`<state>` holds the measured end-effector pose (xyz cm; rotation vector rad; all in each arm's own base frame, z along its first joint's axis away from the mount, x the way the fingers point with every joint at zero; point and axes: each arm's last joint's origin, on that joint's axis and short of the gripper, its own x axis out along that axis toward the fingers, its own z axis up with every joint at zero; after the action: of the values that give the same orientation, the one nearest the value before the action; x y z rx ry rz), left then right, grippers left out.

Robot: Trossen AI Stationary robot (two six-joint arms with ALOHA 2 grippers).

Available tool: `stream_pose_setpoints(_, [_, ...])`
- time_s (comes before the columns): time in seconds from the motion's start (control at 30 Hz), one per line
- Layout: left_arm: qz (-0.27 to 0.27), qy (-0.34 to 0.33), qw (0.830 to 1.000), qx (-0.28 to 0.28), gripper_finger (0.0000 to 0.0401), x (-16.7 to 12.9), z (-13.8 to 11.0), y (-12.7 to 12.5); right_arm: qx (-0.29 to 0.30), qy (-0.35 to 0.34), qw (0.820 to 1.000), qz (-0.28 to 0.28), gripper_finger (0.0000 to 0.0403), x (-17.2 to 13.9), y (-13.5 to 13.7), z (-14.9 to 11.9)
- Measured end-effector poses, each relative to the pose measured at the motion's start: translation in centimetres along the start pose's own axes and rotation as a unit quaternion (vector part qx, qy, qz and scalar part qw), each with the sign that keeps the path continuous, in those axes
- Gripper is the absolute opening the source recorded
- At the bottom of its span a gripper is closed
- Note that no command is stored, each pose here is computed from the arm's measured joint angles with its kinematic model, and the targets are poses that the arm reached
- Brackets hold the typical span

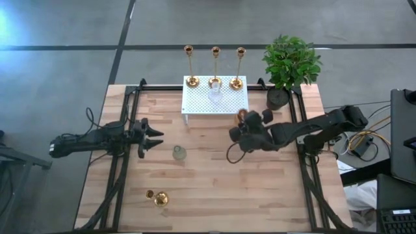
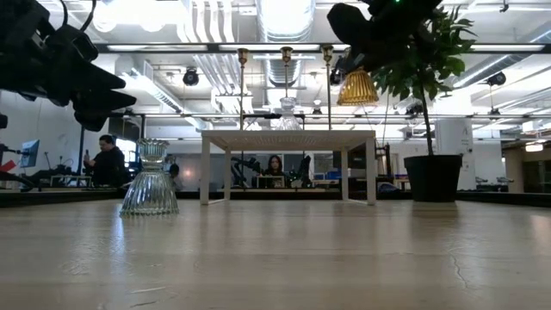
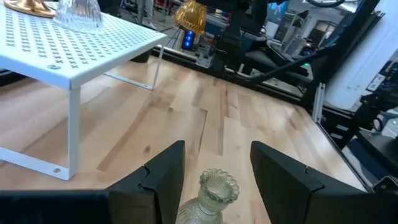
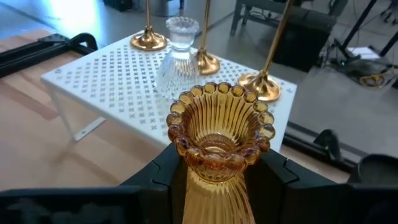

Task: Pick & Place candle stick holders
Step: Put the yellow glass candle holder on the shelf

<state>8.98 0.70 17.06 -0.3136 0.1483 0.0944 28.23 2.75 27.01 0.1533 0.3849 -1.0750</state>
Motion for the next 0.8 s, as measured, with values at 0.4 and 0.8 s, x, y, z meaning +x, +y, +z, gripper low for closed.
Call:
stream_pose_setpoints(0.4, [0.002, 0.000, 1.000, 0.000, 0.0188, 0.0, 0.0, 0.0, 0.002, 0.019, 1.000, -0.008, 0.0116, 2.0, -0.8, 1.1])
stream_pose_setpoints(0.8, [0.003, 0.000, 1.000, -0.003, 0.0188, 0.0, 0.0, 0.0, -0.008, 0.022, 1.000, 0.005, 0.0116, 3.6, -2.0, 3.0])
